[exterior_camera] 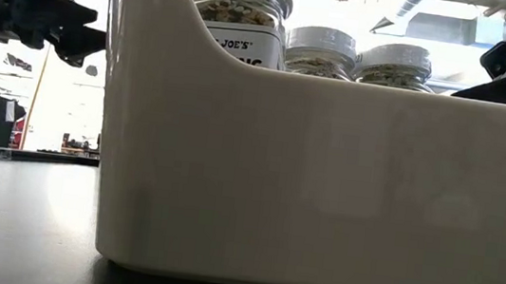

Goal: Sort spices by type
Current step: Return to Home Position

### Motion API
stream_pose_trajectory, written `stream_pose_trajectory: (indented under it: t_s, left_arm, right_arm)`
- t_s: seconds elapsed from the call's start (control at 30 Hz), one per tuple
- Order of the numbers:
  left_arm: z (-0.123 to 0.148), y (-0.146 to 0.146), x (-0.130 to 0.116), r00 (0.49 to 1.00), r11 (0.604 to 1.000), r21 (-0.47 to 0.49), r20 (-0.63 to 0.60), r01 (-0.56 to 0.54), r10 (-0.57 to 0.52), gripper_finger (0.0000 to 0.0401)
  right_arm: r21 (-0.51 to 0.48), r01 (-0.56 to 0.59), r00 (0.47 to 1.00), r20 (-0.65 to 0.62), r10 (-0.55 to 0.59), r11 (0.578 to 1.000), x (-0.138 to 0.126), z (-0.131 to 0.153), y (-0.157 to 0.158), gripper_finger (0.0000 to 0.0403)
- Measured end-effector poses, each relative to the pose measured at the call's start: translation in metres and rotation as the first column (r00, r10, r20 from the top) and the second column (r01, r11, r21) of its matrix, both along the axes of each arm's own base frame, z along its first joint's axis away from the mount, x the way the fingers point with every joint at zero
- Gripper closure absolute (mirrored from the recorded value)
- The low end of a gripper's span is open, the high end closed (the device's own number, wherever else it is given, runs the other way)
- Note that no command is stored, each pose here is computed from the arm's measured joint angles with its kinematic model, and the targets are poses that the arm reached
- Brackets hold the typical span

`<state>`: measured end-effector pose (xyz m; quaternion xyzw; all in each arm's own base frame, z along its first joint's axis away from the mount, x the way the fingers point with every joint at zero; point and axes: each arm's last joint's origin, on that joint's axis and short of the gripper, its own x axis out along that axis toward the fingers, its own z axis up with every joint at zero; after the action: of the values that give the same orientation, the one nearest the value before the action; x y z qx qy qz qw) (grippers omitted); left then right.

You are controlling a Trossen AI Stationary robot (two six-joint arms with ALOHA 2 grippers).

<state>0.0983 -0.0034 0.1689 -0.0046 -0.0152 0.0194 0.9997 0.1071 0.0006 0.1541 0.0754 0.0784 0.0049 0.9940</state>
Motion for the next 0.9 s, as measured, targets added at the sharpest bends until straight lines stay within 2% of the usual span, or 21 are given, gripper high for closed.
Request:
stream_pose_trajectory:
  t_s: [0.9]
  left_arm:
    - [-0.0004, 0.0, 0.0, 1.0, 1.0, 0.01, -0.001, -0.001, 0.001, 0.0122]
  right_arm:
    - [0.0, 0.0, 1.0, 0.0, 0.0, 1.0, 0.0, 0.0, 0.0, 0.0117]
